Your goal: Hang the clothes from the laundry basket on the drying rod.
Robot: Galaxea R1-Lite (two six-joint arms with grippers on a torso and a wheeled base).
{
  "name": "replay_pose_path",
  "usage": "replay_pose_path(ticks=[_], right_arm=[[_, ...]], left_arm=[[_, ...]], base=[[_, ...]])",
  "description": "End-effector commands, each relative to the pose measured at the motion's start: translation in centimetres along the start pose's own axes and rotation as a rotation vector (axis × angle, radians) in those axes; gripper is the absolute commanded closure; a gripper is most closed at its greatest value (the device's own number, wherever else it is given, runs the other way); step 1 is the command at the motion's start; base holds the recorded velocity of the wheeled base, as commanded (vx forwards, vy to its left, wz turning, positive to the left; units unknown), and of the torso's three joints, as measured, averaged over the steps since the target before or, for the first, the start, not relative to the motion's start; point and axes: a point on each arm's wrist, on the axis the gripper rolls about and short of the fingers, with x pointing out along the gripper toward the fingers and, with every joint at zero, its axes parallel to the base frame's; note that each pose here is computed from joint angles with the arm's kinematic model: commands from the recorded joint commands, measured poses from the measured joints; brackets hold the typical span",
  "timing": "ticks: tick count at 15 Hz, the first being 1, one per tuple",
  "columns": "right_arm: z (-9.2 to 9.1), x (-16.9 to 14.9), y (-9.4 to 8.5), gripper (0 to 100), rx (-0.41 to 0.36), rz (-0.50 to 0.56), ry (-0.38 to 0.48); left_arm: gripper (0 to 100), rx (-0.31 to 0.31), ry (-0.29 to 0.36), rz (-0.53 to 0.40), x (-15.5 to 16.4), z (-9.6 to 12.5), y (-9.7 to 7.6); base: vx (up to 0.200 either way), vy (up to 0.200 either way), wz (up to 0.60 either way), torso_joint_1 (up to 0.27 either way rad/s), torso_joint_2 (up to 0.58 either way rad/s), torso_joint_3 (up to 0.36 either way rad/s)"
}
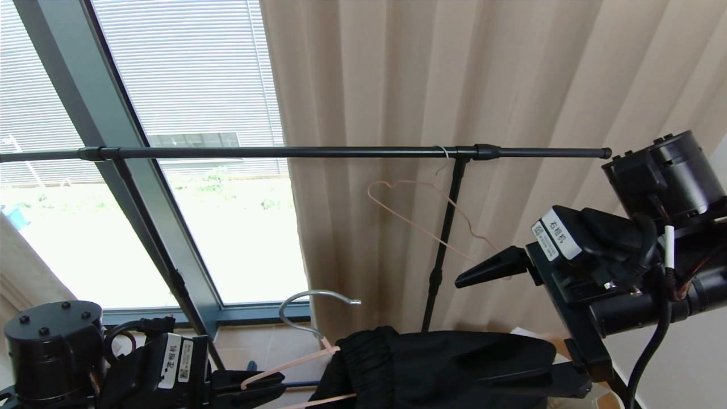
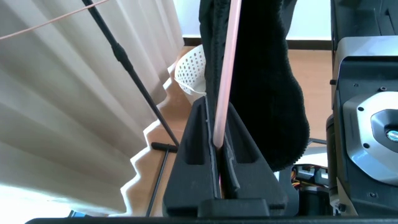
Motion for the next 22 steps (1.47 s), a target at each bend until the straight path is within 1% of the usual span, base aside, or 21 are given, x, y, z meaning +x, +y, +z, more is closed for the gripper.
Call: replay_pose_path(ticks=[1,3,4,10,13,16,17,22], right_arm=[[-0.5,1.1,-0.6,0,0.018,0.023,0.023],[-0.5,1.4,-0.6,0,0.016,0.031,0.025],[-0.3,2.5,-0.6,0,0.010,0.061,0.032],[0.2,3.8,-0.6,0,-0.005,0.100,0.034],[0.4,3.9,-0.6,0,-0.014,0.104,0.029],[0.3,4.0,-0.4,0,-0.008,0.113,0.037],[0.1,4.1,-0.3,100,-0.005,0.117,0.041],[0.0,4.1,-0.3,100,-0.002,0.115,0.047]], left_arm=[[100,0.002,-0.002,-0.011,0.1,0.1,-0.1],[100,0.003,-0.002,-0.012,0.1,0.1,-0.2],[100,0.003,-0.003,-0.018,0.2,0.1,-0.2],[100,0.000,-0.001,-0.016,0.3,0.0,-0.2],[100,0.000,0.000,-0.017,0.2,0.0,-0.2],[100,-0.001,-0.001,-0.018,0.3,0.0,-0.2],[100,-0.003,-0.002,-0.017,0.3,0.1,-0.2],[100,-0.011,0.003,-0.017,0.4,-0.1,0.0]], base=[[0.000,0.000,0.00,0.000,0.00,0.000],[0.000,0.000,0.00,0.000,0.00,0.000],[0.000,0.000,0.00,0.000,0.00,0.000],[0.000,0.000,0.00,0.000,0.00,0.000],[0.000,0.000,0.00,0.000,0.00,0.000],[0.000,0.000,0.00,0.000,0.00,0.000],[0.000,0.000,0.00,0.000,0.00,0.000],[0.000,0.000,0.00,0.000,0.00,0.000]])
